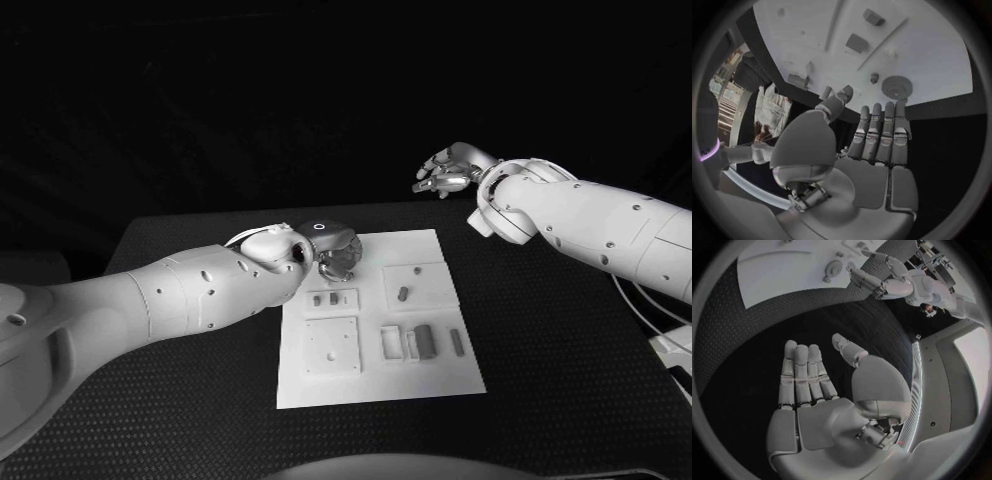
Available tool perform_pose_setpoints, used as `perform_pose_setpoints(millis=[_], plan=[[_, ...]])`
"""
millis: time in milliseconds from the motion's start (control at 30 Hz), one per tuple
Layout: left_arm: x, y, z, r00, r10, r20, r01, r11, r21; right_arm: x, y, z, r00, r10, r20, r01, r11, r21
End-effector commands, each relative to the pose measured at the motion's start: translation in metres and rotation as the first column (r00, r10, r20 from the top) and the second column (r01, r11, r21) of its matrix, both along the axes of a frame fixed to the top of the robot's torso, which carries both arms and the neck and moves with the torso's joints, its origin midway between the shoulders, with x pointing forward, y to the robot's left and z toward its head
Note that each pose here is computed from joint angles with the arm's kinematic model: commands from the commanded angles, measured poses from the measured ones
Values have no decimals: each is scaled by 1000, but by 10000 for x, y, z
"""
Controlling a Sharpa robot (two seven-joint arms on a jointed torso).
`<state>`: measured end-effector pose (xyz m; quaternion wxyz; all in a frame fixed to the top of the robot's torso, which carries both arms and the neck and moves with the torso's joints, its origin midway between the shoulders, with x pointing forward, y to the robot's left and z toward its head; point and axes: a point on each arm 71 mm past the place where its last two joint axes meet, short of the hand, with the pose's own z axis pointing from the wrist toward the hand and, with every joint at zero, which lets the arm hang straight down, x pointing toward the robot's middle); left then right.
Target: Assemble the parts on the task board
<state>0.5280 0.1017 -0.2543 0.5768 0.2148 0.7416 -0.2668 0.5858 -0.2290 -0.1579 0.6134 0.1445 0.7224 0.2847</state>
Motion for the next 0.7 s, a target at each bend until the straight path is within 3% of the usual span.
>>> perform_pose_setpoints(millis=[33,267,700], plan=[[-6,-25,-22,997,-40,58,38,999,32,8,10,24,1000,12,16,-14,996,85],[45,23,-75,998,-6,65,2,998,64,5,35,54,999,17,47,-23,991,131],[58,-7,-164,997,28,68,-32,998,52,-7,71,63,999,17,50,-24,988,153]])
